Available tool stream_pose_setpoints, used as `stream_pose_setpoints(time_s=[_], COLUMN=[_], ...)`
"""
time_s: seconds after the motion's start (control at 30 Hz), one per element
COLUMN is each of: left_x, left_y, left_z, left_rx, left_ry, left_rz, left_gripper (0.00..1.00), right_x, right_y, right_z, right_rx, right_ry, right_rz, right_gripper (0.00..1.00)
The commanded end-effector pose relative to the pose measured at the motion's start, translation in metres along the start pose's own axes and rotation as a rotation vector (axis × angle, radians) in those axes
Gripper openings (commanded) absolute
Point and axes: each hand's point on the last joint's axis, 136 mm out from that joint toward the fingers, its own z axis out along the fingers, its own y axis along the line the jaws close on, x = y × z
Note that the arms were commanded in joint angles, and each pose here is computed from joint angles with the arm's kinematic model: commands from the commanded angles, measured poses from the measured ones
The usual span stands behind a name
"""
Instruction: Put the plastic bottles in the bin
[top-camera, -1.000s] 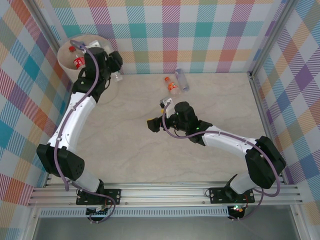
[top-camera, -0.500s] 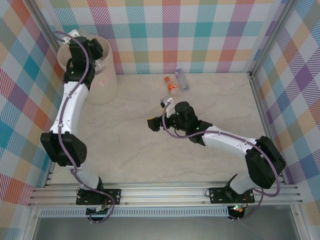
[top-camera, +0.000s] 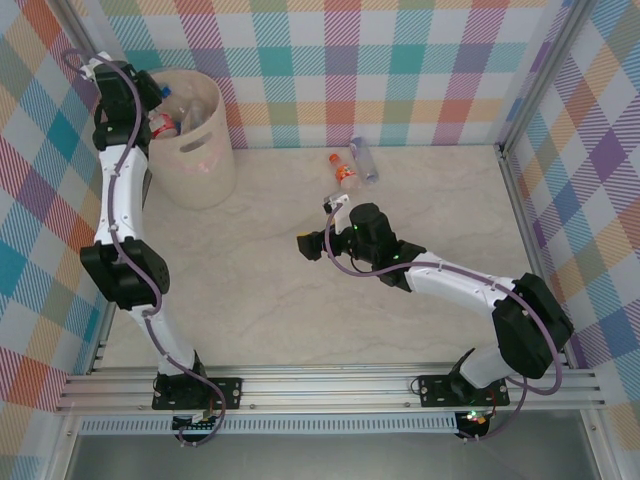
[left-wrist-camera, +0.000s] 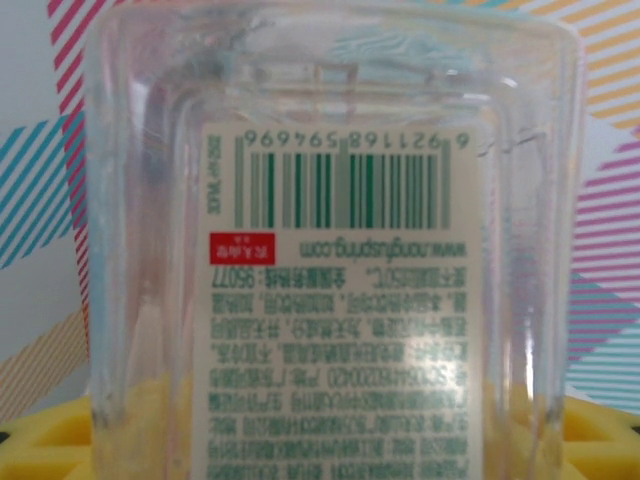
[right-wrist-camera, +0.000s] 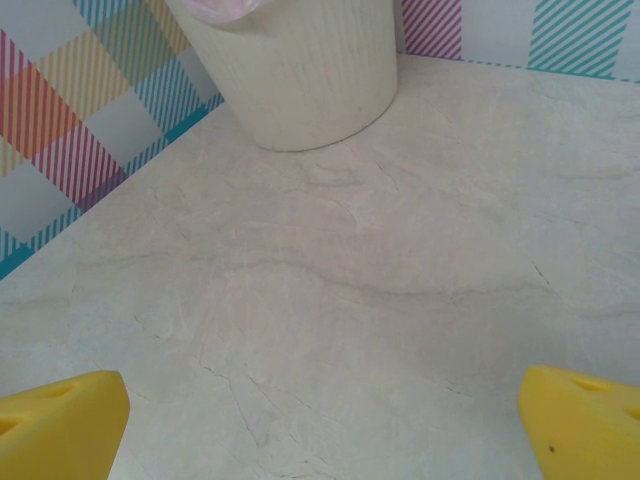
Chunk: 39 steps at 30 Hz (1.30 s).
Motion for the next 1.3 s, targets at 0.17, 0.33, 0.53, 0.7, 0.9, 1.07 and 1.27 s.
stream_pose_setpoints(time_s=[0.17, 0.33, 0.53, 0.7, 0.9, 1.07, 1.27], left_x=[0.002, -0.004, 0.0, 0.009, 0.017, 0.026, 0.043], left_y=[0.036, 0.034, 0.017, -0.007, -0.035, -0.067, -0.122], left_z=[0.015, 0.008, 0.002, -0.002, -0.021, -0.045, -0.096], left_rx=[-0.177, -0.159, -0.066, 0.062, 0.146, 0.231, 0.445], left_ry=[0.052, 0.049, 0.093, 0.151, 0.198, 0.226, 0.267], left_rz=[0.007, -0.004, -0.02, -0.041, -0.046, -0.021, -0.024], left_gripper=[0.96, 0.97, 1.0, 1.0, 1.0, 1.0, 1.0], right_x=[0.001, 0.002, 0.0, -0.006, -0.013, -0.013, -0.005], right_y=[-0.003, -0.004, -0.006, -0.015, -0.028, -0.043, -0.082], right_z=[-0.005, -0.004, -0.005, -0.011, -0.03, -0.041, -0.049], right_rx=[0.03, 0.033, 0.046, 0.103, 0.186, 0.242, 0.294], right_ry=[-0.008, -0.006, -0.009, -0.027, -0.079, -0.085, -0.023], right_rz=[-0.029, -0.032, -0.007, 0.027, 0.031, 0.046, 0.177], right_gripper=[1.0, 1.0, 1.0, 1.0, 1.0, 1.0, 1.0])
